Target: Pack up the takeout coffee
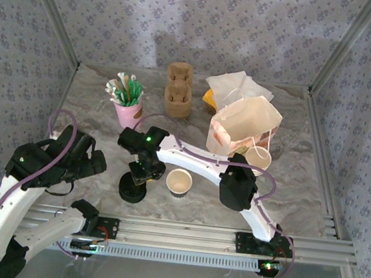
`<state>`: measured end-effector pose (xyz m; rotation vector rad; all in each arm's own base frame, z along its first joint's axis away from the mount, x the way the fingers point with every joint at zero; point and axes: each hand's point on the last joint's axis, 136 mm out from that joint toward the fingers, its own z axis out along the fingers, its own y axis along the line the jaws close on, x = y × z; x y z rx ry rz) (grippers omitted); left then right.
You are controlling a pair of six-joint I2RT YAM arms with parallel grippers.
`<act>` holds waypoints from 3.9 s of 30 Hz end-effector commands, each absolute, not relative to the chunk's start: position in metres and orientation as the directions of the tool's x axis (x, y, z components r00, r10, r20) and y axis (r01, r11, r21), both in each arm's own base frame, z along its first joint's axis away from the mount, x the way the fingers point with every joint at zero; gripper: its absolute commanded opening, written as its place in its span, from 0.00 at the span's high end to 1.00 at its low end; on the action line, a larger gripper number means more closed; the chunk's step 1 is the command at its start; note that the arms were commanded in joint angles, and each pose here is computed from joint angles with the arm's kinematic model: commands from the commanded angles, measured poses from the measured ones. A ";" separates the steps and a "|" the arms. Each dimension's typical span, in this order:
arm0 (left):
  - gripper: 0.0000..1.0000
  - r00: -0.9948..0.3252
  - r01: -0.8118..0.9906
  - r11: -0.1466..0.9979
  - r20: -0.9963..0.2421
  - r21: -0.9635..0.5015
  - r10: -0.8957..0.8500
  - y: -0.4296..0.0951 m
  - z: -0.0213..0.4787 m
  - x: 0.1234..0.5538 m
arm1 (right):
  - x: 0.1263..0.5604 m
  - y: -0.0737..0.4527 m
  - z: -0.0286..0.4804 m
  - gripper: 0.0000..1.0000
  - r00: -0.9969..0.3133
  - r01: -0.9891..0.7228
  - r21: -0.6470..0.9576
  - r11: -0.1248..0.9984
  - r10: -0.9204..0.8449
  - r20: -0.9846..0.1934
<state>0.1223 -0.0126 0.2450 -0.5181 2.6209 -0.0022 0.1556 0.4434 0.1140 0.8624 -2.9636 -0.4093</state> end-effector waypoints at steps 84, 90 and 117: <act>0.00 -0.738 0.671 0.163 -0.673 -0.723 0.048 -0.229 0.427 0.113 | 0.197 0.306 0.351 0.88 -0.788 -0.593 0.667 0.451 -0.153 -0.597; 0.00 -0.740 0.672 0.104 -0.668 -0.733 0.072 -0.233 0.418 0.107 | 0.188 0.320 0.359 0.84 -0.751 -0.658 0.671 0.342 -0.225 -0.621; 0.00 0.082 0.882 0.467 -0.996 0.064 -0.019 -0.187 0.476 0.127 | 0.192 0.310 0.366 0.88 -0.968 -0.247 0.914 0.323 -0.131 -0.215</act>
